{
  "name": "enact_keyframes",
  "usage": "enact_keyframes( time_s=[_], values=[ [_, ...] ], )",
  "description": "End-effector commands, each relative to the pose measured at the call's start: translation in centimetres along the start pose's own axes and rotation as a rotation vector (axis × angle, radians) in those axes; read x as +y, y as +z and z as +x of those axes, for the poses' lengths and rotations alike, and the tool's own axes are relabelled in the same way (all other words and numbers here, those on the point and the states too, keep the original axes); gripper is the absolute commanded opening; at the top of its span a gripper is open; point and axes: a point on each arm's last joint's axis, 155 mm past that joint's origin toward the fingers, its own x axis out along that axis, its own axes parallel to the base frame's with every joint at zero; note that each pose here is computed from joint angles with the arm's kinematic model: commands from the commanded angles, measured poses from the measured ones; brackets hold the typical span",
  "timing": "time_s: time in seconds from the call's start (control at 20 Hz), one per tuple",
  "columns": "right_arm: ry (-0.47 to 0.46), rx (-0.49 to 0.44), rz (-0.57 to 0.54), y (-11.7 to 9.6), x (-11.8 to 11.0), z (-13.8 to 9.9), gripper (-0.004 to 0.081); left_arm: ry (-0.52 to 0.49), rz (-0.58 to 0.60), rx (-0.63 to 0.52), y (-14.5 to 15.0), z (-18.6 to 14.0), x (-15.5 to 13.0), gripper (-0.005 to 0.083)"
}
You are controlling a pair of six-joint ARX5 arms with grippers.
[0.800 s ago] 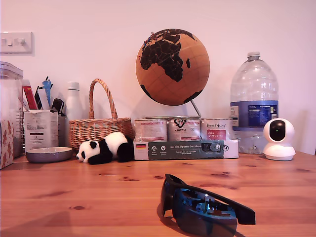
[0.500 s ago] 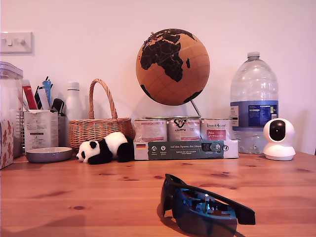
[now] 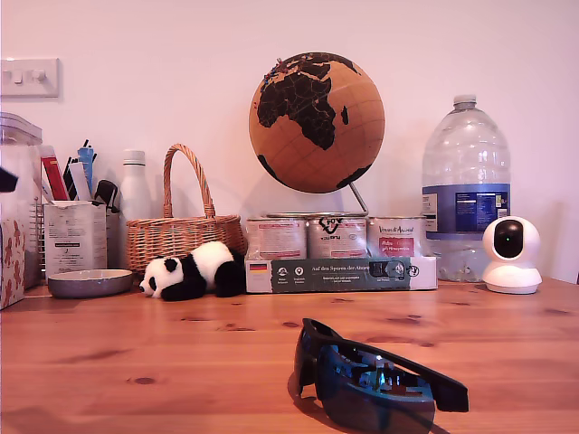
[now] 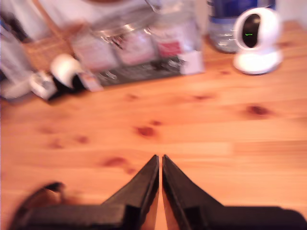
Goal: Pick up the sunglasses and open them, then place them back on the table
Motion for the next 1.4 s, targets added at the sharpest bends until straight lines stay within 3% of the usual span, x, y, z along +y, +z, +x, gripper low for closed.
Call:
enact_keyframes(
  time_s=[0.0, 0.2, 0.35, 0.6, 0.85, 0.95, 1.15, 1.35],
  values=[
    [0.046, 0.01, 0.048, -0.3, 0.9, 0.1, -0.0011, -0.06, 0.125, -0.048, 2.3, -0.1, -1.3, -0.0023],
    [0.109, 0.03, 0.058, -0.6, 2.0, 0.0, -0.0011, -0.205, 0.522, -0.144, 5.2, -0.7, -5.1, -0.0023],
    [0.119, 0.033, 0.058, -0.7, 2.2, 0.0, -0.0011, -0.321, 0.711, -0.157, 5.1, -1.0, -7.9, -0.0023],
    [0.119, 0.033, 0.055, -0.7, 2.2, 0.0, -0.0011, -0.522, 0.84, -0.025, 1.8, -0.1, -11.4, -0.0023],
    [0.132, 0.054, 0.058, -1.2, 2.5, -0.1, -0.0011, -0.656, 1.064, 0.091, 0.0, 1.5, -13.7, -0.0023],
    [0.184, 0.102, 0.079, -2.2, 3.4, -0.3, -0.0011, -0.711, 1.099, 0.124, -0.3, 2.4, -15.0, -0.0023],
    [0.281, 0.234, 0.257, -4.5, 5.5, -1.1, -0.0011, -0.768, 1.142, 0.224, -0.8, 4.6, -16.3, -0.0023],
    [0.363, 0.298, 0.286, -5.5, 7.3, -1.9, -0.0011, -0.854, 1.245, 0.328, -2.1, 6.5, -16.8, -0.0023]
  ],
)
